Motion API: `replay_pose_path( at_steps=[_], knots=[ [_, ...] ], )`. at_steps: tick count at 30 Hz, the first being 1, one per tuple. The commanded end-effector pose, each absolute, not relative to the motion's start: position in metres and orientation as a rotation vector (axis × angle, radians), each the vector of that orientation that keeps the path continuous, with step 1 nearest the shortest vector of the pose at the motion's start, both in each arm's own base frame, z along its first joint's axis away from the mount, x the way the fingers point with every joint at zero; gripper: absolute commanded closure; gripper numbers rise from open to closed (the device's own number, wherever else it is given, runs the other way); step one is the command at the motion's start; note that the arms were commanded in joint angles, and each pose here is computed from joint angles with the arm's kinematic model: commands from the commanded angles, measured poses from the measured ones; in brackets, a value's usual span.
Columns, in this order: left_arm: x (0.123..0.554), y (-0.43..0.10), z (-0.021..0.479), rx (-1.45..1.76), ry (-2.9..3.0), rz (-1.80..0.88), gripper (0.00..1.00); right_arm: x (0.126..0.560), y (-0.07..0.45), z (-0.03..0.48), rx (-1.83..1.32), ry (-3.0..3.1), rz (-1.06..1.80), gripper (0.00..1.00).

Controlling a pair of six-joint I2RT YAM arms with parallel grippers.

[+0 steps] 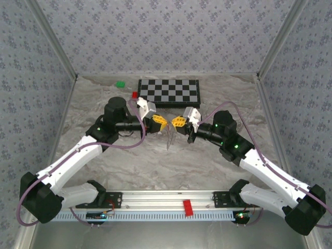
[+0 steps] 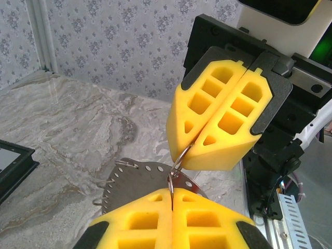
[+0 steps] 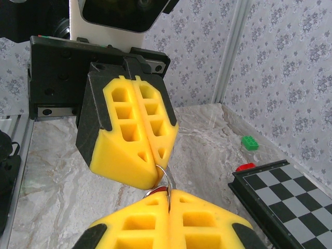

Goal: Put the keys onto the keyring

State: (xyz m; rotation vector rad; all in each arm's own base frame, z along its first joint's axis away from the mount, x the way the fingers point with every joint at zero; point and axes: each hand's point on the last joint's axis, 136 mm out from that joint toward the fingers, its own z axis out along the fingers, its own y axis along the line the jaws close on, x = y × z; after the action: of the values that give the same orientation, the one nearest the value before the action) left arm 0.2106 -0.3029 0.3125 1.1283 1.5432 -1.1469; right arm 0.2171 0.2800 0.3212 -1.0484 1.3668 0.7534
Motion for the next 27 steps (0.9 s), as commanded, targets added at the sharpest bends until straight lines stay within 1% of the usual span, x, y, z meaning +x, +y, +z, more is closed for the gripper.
replay_pose_path(
  at_steps=[1, 19, 27],
  knots=[
    [0.1974, -0.3083, 0.3273, 1.191, 1.475, -1.19, 1.0, 0.2158, 0.2839, 0.3318, -1.044, 1.327, 0.769, 1.0],
    [0.1919, -0.3102, 0.3253, 1.22, 1.469, -1.199, 1.0, 0.2134, 0.2858, 0.3308, -1.057, 1.332, 0.796, 1.0],
    [0.1997, -0.3073, 0.3266, 1.175, 1.466, -1.143, 1.0, 0.2172, 0.2791, 0.3297, -1.025, 1.356, 0.783, 1.0]
  ],
)
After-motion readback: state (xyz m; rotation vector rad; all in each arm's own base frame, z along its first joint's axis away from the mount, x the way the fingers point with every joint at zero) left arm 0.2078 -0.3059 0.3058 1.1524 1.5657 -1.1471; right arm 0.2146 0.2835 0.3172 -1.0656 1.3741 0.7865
